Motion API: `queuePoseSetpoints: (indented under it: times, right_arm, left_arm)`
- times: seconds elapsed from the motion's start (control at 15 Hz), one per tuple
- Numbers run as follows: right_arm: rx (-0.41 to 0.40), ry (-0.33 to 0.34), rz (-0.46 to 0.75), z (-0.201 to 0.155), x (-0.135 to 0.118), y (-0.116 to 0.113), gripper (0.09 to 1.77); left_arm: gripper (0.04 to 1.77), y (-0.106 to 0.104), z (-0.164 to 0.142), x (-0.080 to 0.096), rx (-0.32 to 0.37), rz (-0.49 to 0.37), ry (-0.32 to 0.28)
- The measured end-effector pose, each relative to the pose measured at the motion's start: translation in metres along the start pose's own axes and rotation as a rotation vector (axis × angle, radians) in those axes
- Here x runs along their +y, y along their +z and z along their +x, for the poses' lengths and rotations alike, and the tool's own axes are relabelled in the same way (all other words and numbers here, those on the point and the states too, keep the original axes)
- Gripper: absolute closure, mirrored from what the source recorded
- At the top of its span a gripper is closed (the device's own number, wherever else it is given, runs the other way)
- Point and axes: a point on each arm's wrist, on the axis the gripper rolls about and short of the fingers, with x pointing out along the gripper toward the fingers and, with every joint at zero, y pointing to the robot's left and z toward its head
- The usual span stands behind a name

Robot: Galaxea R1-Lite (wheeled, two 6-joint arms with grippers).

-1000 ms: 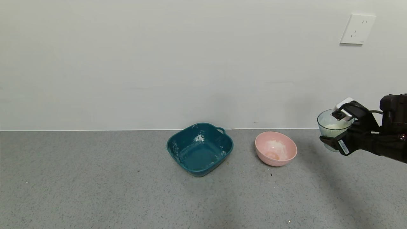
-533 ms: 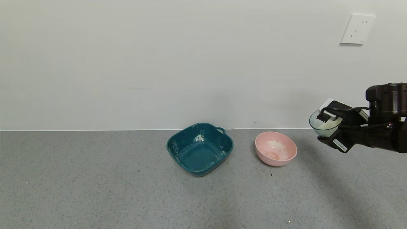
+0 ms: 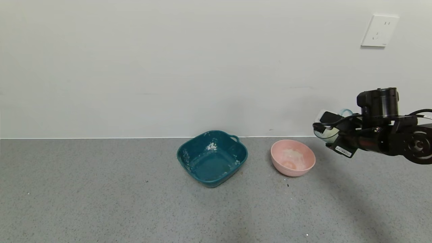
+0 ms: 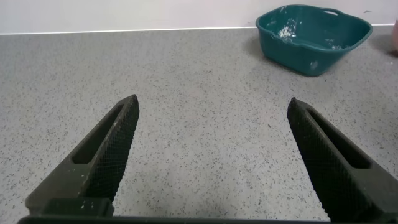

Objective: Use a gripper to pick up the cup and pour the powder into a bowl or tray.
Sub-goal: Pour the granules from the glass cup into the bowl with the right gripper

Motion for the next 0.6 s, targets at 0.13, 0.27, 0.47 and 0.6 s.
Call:
queuePoseSetpoints:
  times: [0.13,0.27,0.47,0.6]
  right_arm:
    - [0.025,-0.015,-0.072,0.01,0.001,0.004,0.51]
    - [0.051,-0.038,-0.161,0.018,-0.001,0.008,0.51]
    - [0.075,-0.076,-0.243,0.027,-0.006,0.016,0.51]
    - [0.106,-0.091,-0.277,0.031,-0.001,0.022,0.51]
  left_arm:
    - [0.09,0.0,0.0,0.0,0.0,0.0,0.0]
    - [0.09,0.0,0.0,0.0,0.0,0.0,0.0]
    - [0.09,0.0,0.0,0.0,0.0,0.0,0.0]
    - [0.09,0.0,0.0,0.0,0.0,0.0,0.0]
